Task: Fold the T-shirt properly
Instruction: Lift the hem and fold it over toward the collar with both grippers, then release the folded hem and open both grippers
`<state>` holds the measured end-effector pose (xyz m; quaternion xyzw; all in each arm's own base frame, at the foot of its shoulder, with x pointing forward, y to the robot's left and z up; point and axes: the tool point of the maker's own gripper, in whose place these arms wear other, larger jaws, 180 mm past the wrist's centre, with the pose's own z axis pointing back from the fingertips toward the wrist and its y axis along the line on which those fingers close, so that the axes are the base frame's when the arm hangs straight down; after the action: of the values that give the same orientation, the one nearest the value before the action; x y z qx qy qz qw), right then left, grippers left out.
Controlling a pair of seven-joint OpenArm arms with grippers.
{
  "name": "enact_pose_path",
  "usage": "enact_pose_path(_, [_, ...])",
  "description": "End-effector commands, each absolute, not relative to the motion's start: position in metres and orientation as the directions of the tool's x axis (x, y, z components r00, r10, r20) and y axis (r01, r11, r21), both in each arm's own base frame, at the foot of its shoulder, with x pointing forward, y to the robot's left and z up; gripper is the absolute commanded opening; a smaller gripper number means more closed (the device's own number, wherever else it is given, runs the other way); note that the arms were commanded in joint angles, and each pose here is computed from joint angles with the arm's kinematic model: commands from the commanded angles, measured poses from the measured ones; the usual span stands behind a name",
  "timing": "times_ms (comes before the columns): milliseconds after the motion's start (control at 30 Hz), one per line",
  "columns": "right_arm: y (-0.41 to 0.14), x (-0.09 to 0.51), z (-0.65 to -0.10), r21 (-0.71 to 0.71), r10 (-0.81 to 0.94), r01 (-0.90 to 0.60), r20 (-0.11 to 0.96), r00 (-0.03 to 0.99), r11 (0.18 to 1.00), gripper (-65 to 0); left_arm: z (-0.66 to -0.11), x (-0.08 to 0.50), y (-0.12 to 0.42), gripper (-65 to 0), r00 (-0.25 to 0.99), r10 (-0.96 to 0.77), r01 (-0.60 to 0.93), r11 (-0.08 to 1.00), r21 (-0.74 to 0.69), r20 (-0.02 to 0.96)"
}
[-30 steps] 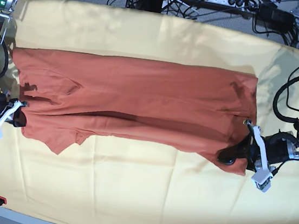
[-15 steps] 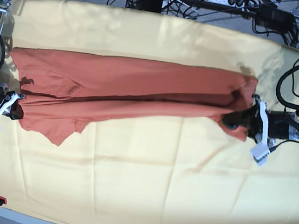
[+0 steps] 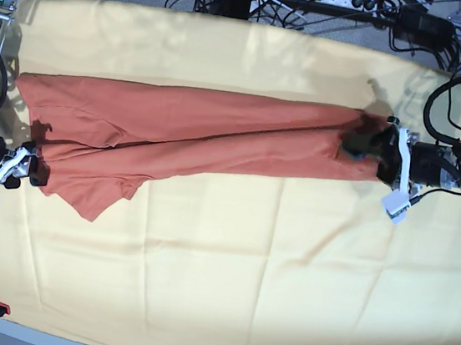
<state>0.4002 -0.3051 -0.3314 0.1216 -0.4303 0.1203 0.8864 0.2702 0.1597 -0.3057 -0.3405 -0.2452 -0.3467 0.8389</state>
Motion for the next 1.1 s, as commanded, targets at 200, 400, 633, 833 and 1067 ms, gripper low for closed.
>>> enact_pose_path(200, [-0.289, 0.420, -0.290, 0.098, 0.102, -0.363, 0.864, 0.492, 0.927, -20.1, -0.310, 0.280, 0.175, -35.7, 0.604, -0.453, 0.758, 0.579, -0.299, 0.655])
enact_pose_path(400, [-0.252, 0.422, -0.315, 0.126, 0.104, -0.391, 0.851, 0.515, 0.912, -20.2, -0.310, 0.291, 0.179, -35.7, 0.569, -0.447, 0.761, 0.605, -0.235, 0.691])
enact_pose_path(633, [-0.249, 0.437, -0.331, 0.024, 0.134, -0.297, 0.857, 0.498, 0.955, -20.2, -0.311, 0.291, 0.180, -35.7, 0.569, -0.454, 0.761, 0.607, -0.230, 0.686])
enact_pose_path(833, [-0.244, 0.438, -0.348, 0.027, 0.107, -0.236, 0.838, 0.535, 0.971, -20.3, -0.311, 0.291, 0.180, -35.7, 0.570, -0.455, 0.761, 0.607, -0.230, 0.685])
enact_pose_path(1067, [-0.221, 0.435, -0.354, 0.091, 0.089, -0.300, 0.839, 0.537, 0.950, -36.0, -0.311, 0.291, 0.179, -35.7, 0.570, -0.452, 0.761, 0.606, -0.232, 0.686])
